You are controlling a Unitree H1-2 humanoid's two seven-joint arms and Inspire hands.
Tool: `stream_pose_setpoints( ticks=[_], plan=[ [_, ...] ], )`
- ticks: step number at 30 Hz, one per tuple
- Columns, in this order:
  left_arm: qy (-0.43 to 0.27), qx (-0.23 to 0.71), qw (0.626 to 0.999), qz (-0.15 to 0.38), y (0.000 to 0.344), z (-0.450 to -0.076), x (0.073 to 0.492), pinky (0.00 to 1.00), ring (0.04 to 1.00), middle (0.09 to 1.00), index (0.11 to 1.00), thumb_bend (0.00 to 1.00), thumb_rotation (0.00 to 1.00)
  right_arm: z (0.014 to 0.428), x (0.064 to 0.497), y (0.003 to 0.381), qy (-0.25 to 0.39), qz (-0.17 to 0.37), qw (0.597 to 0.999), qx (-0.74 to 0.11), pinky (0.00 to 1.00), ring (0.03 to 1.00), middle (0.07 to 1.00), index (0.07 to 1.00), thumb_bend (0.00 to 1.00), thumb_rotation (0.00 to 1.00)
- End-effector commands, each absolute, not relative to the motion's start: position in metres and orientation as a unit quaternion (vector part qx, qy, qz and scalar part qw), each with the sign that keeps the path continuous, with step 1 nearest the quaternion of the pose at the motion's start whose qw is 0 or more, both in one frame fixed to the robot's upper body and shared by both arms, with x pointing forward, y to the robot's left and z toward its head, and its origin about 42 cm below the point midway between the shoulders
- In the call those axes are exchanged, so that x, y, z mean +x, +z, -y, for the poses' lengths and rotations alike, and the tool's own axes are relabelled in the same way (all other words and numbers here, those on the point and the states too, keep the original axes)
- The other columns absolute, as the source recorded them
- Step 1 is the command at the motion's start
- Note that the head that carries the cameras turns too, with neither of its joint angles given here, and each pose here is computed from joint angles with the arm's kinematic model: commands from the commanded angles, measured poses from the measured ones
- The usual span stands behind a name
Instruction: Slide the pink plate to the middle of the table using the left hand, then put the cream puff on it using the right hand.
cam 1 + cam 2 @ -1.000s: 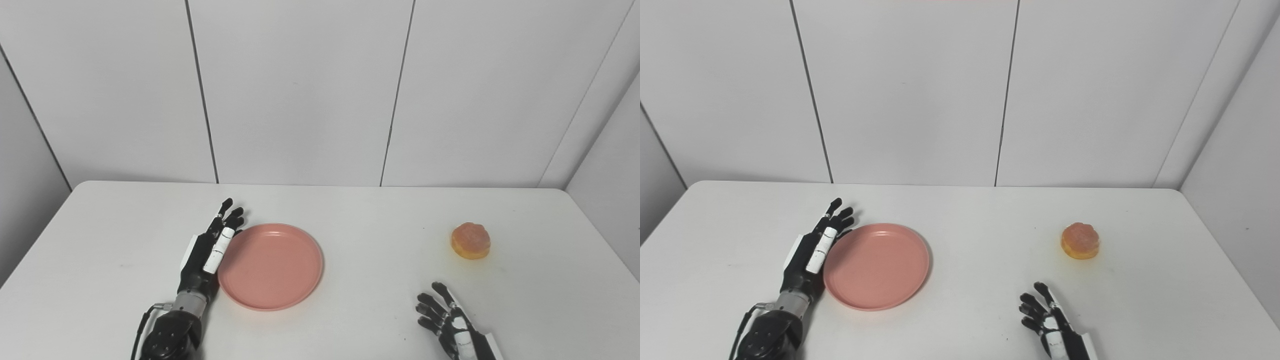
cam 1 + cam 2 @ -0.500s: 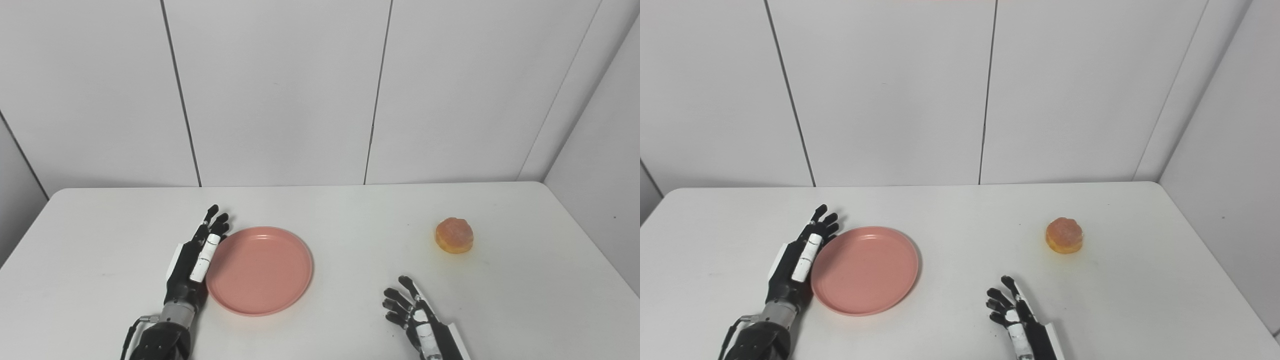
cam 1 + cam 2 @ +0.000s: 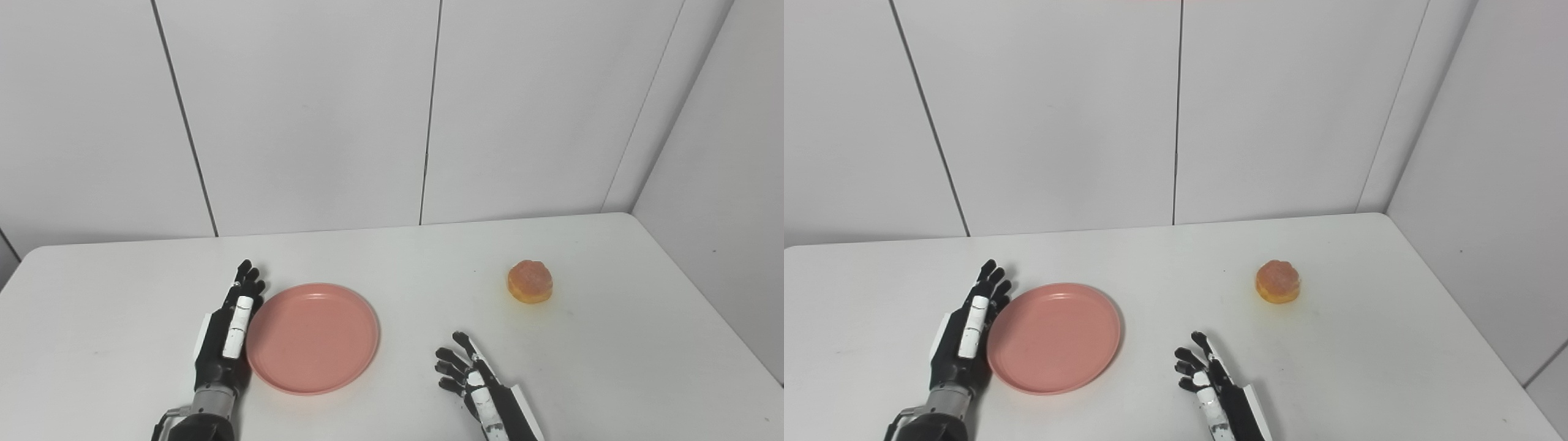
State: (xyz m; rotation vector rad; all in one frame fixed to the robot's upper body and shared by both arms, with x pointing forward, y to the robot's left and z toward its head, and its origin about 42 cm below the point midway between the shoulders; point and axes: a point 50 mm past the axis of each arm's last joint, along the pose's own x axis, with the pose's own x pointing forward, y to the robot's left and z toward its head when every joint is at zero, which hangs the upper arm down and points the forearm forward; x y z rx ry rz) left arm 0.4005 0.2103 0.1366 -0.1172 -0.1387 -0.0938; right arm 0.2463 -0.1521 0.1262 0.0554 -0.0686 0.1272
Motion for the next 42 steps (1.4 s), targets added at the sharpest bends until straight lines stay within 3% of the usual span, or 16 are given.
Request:
stream_pose_setpoints(
  ticks=[1,6,12,15,20,23,31,33,40,42],
  plan=[
    [-0.047,-0.063,0.993,0.083,0.144,-0.209,0.401,1.00,0.977,0.995,0.962,0.87,0.83,0.146,0.246,0.131,0.076,0.032,0.996,0.027,0.81,0.854,0.861,0.944,0.92,0.99],
    [-0.044,-0.070,0.994,0.076,0.145,-0.207,0.398,1.00,0.961,0.969,0.945,0.85,0.84,0.153,0.244,0.135,0.052,0.049,0.997,0.009,0.82,0.861,0.886,0.943,0.87,0.95],
    [-0.043,-0.088,0.993,0.067,0.149,-0.208,0.398,1.00,0.959,0.952,0.941,0.89,0.80,0.164,0.241,0.162,0.013,0.059,0.998,0.026,0.89,0.904,0.906,0.948,0.88,0.96],
    [-0.045,-0.088,0.993,0.067,0.151,-0.207,0.398,1.00,0.959,0.948,0.940,0.90,0.81,0.173,0.243,0.183,0.003,0.084,0.996,0.007,0.84,0.886,0.895,0.951,0.92,0.90],
    [-0.048,-0.084,0.993,0.068,0.151,-0.207,0.398,1.00,0.963,0.948,0.939,0.90,0.81,0.190,0.250,0.220,-0.012,0.150,0.983,-0.109,0.78,0.853,0.895,0.970,0.97,0.79],
    [-0.046,-0.088,0.993,0.067,0.152,-0.207,0.398,1.00,0.956,0.946,0.930,0.89,0.80,0.203,0.263,0.240,-0.025,0.179,0.972,-0.149,0.83,0.854,0.883,0.939,1.00,0.68],
    [-0.048,-0.087,0.993,0.064,0.154,-0.207,0.398,1.00,0.959,0.953,0.939,0.88,0.80,0.239,0.294,0.285,-0.014,0.205,0.946,-0.251,0.84,0.904,0.889,0.897,1.00,0.54],
    [-0.046,-0.091,0.993,0.064,0.153,-0.207,0.398,1.00,0.960,0.955,0.937,0.89,0.79,0.246,0.301,0.295,-0.004,0.197,0.943,-0.270,0.84,0.907,0.894,0.905,1.00,0.52],
    [-0.037,-0.087,0.994,0.063,0.156,-0.206,0.397,1.00,0.951,0.961,0.918,0.89,0.79,0.270,0.334,0.318,-0.013,0.197,0.909,-0.367,0.67,0.824,0.878,0.895,1.00,0.51],
    [-0.039,-0.085,0.994,0.063,0.155,-0.206,0.397,0.98,0.956,0.967,0.922,0.89,0.80,0.280,0.345,0.322,-0.019,0.188,0.891,-0.413,0.71,0.840,0.890,0.903,1.00,0.53]
  ],
)
